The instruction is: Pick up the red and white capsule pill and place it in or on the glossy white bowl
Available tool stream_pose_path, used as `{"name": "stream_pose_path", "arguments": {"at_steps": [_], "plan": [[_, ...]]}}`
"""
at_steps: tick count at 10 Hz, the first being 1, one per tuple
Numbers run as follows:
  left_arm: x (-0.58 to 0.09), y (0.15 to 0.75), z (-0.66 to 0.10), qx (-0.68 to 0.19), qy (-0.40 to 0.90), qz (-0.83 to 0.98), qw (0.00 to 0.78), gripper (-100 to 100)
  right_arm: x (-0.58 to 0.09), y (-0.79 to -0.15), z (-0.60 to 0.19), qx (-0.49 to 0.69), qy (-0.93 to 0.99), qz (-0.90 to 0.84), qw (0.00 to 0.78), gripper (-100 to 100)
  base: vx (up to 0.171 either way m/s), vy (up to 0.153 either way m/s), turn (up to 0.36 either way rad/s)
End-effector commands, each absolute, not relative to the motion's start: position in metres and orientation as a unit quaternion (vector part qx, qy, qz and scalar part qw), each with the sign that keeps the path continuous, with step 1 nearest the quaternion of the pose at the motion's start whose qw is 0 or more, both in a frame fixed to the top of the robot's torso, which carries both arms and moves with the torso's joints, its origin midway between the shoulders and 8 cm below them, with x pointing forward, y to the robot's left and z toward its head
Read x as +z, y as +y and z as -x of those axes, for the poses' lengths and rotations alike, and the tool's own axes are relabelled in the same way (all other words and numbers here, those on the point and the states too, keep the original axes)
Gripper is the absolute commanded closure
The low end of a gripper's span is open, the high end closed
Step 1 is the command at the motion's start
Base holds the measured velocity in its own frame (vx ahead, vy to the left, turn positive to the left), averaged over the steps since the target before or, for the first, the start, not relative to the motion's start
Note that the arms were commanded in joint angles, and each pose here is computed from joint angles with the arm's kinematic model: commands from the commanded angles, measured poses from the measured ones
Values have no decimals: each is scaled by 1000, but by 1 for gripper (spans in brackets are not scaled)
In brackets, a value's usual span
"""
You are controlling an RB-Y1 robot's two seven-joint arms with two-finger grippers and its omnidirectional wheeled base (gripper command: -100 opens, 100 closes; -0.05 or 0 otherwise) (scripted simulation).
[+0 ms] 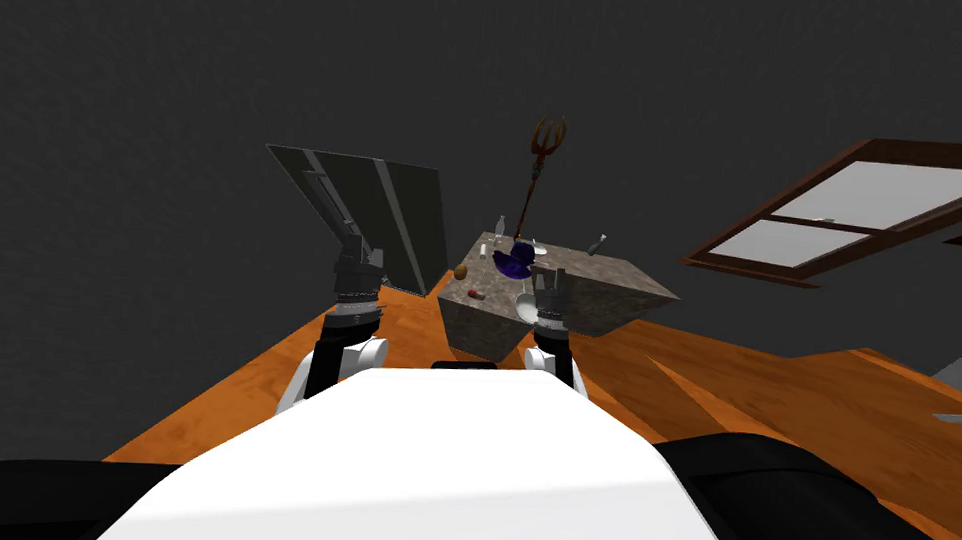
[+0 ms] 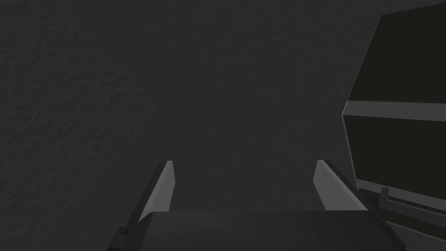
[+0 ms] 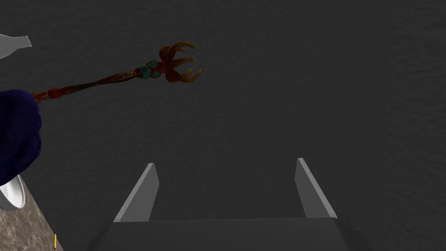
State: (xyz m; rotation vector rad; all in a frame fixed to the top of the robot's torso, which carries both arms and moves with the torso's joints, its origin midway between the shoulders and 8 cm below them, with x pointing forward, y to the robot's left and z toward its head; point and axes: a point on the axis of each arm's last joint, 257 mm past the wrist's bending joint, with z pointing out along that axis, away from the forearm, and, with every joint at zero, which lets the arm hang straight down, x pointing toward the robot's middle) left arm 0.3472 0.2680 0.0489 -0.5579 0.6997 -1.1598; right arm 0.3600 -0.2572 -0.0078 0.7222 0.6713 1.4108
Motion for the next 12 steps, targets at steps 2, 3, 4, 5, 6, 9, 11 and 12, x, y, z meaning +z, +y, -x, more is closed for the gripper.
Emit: {"name": "stream_pose_path", "arguments": {"at_steps": [2,3,4,5,6,9,11,12], "plan": [[49,268,-347,-529,319,255,744,0,-14,-246,-365,612,331,-290,657,-100,-144,69,32],[49,268,-347,-530,319,255,744,0,-18,-242,-368,606,347,-279,659,-100,-216,89,44],[49,268,-347,-530,319,255,744,0,-24,-238,-371,598,365,-266,662,-100,-225,89,63],[49,268,-347,-530,319,255,743,0,-31,-235,-375,589,384,-253,665,-100,-192,123,67],[49,268,-347,-530,319,255,743,0,-41,-231,-379,577,405,-240,667,-100,-190,127,74],[49,268,-347,-530,319,255,744,0,-67,-227,-387,547,458,-205,670,-100,-135,105,53],[49,268,-347,-530,319,255,743,0,-83,-226,-391,529,487,-186,670,-100,-114,151,77],[49,268,-347,-530,319,255,744,0,-101,-227,-394,510,514,-170,669,-100,-89,94,85]]}}
